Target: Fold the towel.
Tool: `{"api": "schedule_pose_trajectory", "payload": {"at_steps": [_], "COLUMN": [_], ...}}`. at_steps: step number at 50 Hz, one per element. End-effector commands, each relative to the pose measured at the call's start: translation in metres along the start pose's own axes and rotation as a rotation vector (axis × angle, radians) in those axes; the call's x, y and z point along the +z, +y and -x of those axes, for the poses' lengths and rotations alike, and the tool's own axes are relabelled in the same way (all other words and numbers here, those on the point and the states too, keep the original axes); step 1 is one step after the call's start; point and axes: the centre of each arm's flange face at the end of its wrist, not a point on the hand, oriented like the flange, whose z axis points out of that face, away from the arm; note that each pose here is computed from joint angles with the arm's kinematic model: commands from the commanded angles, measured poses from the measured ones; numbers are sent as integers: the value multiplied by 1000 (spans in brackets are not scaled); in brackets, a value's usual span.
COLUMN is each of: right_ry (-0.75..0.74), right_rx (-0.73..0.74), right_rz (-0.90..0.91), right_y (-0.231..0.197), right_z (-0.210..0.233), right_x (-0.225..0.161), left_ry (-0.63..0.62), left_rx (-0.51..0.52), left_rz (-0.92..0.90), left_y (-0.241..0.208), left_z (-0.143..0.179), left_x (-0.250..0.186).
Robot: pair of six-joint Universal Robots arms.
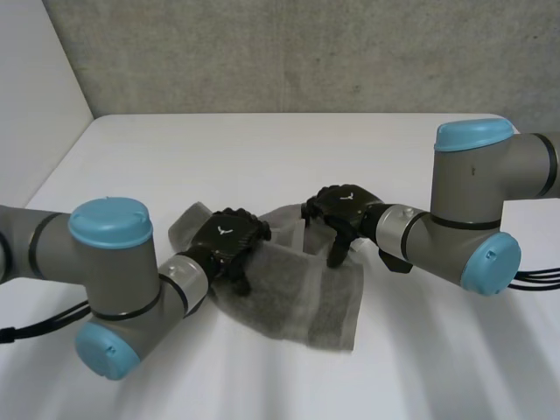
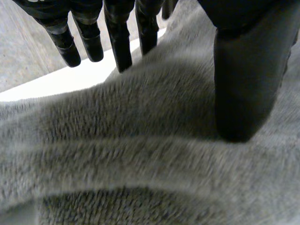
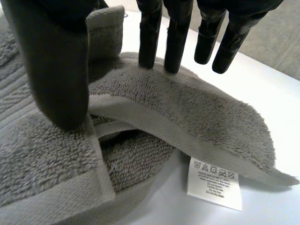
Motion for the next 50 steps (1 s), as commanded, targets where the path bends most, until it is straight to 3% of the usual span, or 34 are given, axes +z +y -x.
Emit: {"api": "schedule_pose_trajectory", "payload": {"at_steps": [1, 23, 36, 50], "right_ry": [-15, -77, 64, 92], "right_rx": [-64, -194, -136, -122], "right_rz": [21, 105, -39, -113], "right_y": [7, 15, 5, 9], "right_z": [3, 11, -13, -15], "right_x": [3, -5, 0, 20], "left_ry": [-20, -39, -27, -1], "left_rx": [61, 89, 71, 57], "left_rz": [53, 5, 31, 39], "left_y": [13, -21, -15, -13], "left_z": [14, 22, 19, 17], "left_x": [11, -1, -15, -24]}}
